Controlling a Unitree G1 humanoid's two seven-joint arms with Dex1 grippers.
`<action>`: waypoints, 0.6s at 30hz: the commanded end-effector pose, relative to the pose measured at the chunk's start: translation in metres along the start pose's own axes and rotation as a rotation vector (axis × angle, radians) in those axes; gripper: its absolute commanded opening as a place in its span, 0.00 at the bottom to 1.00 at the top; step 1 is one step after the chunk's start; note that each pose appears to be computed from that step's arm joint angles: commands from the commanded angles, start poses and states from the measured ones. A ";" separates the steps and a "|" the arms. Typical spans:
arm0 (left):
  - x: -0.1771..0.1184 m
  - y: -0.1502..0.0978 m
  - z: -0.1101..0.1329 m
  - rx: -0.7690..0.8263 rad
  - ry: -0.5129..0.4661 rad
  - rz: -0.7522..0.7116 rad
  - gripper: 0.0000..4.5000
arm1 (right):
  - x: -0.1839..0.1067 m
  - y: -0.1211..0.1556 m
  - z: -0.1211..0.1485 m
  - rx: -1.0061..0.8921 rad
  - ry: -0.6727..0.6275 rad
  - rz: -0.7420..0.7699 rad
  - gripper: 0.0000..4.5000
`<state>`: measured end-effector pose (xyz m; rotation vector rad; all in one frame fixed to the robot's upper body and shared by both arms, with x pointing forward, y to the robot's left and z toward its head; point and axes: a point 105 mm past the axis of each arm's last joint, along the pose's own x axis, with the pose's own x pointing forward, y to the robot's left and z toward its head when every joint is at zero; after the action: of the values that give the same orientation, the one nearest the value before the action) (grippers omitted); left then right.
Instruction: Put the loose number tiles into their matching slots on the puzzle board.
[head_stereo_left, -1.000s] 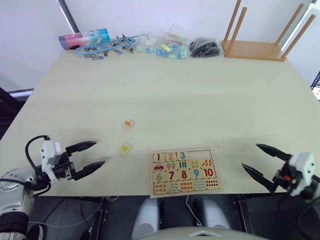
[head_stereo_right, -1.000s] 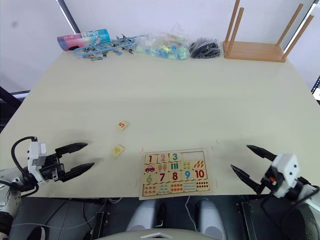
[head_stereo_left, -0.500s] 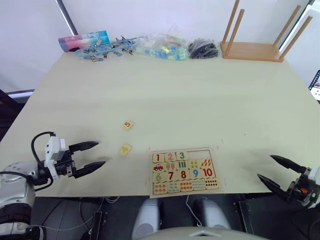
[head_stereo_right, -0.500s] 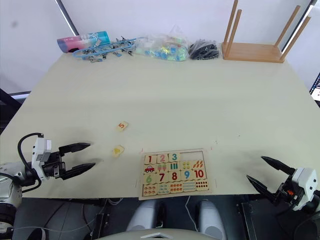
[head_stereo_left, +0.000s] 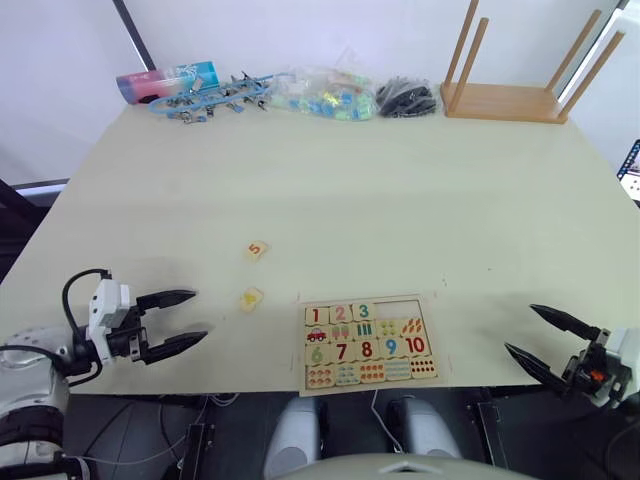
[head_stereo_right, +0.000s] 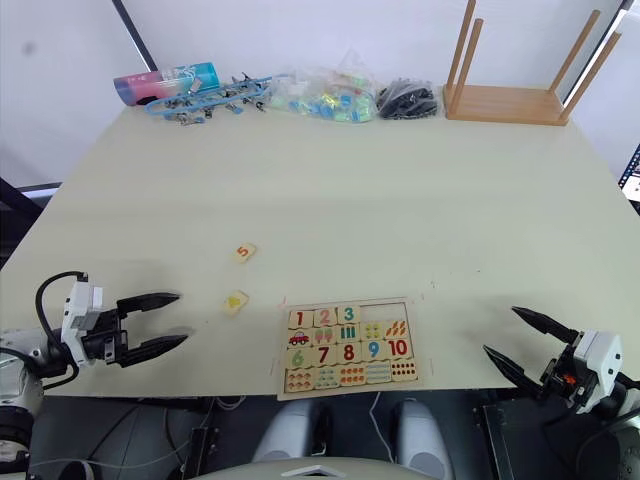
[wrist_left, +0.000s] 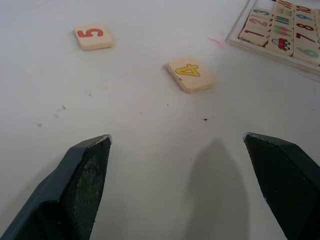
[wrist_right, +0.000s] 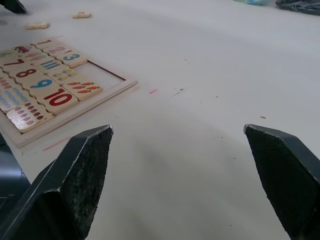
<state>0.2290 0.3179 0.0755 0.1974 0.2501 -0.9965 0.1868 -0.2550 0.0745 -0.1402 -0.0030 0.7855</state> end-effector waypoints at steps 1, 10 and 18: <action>-0.009 0.001 0.007 0.033 -0.020 0.016 1.00 | 0.002 0.001 0.007 -0.025 -0.028 0.017 0.98; -0.013 0.002 0.005 0.037 -0.016 0.025 1.00 | 0.004 0.000 0.004 -0.026 -0.032 0.022 0.98; -0.002 -0.014 0.005 0.009 -0.037 0.057 1.00 | 0.003 -0.001 0.008 -0.048 -0.050 0.028 0.98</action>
<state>0.2146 0.3155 0.0717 0.1903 0.2563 -0.9691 0.1897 -0.2500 0.0745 -0.1465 -0.0331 0.8149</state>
